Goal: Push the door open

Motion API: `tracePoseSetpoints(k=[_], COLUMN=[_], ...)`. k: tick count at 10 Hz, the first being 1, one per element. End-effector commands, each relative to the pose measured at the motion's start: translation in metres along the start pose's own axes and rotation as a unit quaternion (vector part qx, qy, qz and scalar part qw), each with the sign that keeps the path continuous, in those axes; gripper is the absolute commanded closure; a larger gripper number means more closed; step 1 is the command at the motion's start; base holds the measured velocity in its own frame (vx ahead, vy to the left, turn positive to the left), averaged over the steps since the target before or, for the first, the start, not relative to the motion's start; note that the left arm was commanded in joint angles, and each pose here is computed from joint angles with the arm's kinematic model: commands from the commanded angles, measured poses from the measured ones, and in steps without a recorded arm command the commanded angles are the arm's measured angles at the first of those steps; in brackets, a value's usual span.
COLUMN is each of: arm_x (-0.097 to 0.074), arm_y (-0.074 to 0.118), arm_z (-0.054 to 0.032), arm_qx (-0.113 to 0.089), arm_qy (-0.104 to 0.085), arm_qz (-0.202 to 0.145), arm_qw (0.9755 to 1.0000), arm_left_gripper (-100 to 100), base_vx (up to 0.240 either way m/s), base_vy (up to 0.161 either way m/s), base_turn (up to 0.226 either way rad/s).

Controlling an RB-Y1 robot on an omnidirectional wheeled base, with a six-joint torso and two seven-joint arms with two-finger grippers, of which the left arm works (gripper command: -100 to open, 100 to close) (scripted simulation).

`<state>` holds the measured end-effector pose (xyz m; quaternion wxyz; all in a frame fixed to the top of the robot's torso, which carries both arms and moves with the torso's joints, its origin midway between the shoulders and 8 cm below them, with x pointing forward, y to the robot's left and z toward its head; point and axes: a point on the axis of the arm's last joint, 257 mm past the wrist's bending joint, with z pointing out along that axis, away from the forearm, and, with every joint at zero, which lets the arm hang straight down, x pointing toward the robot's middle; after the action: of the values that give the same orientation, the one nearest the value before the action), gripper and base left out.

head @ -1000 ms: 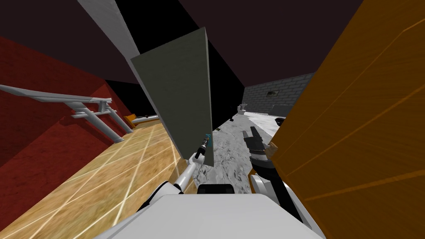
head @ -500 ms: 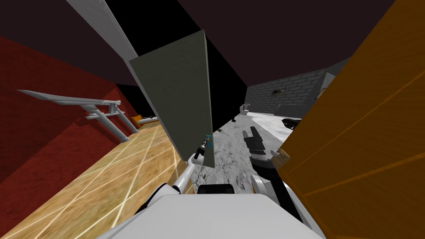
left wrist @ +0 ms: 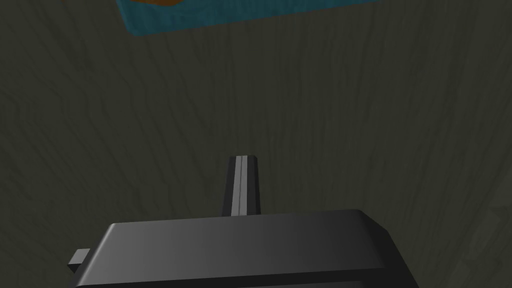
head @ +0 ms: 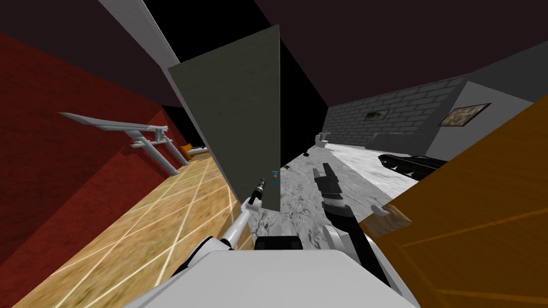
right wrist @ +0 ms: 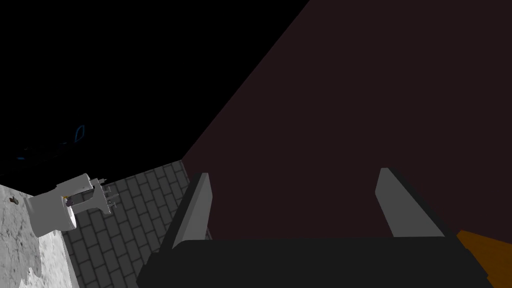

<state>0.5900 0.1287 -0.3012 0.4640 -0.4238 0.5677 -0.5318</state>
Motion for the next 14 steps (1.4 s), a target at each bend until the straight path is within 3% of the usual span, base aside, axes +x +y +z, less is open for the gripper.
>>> tracePoseSetpoints(k=[1, 4, 5, 6, 9, 11, 14], arm_x=[0.001, 0.023, 0.023, 0.037, 0.054, 0.045, 0.025], arm_y=[0.000, -0.003, -0.003, -0.005, -0.009, -0.005, -0.003], arm_z=[-0.0004, 0.0006, 0.0006, 0.0013, 0.0021, 0.0013, 0.0006], arm_qx=[-0.001, 0.000, 0.000, 0.001, 0.002, 0.001, 0.000], arm_qy=[0.000, 0.005, 0.005, 0.008, 0.012, 0.009, 0.002], arm_qz=[0.001, -0.012, -0.012, -0.023, -0.036, -0.027, -0.011], arm_qw=[1.0000, 0.9999, 0.9999, 0.9997, 0.9993, 0.9996, 0.9999], arm_left_gripper=[-100, -100, -100, -100, -100, -100, -100], base_vx=[-0.137, -0.215, -0.174, -0.168, -0.138, 0.015, 0.155], base_vy=[0.109, 0.079, -0.002, -0.067, -0.159, -0.010, 0.124], base_turn=[0.040, 0.053, 0.021, 0.032, 0.024, 0.003, -0.014])
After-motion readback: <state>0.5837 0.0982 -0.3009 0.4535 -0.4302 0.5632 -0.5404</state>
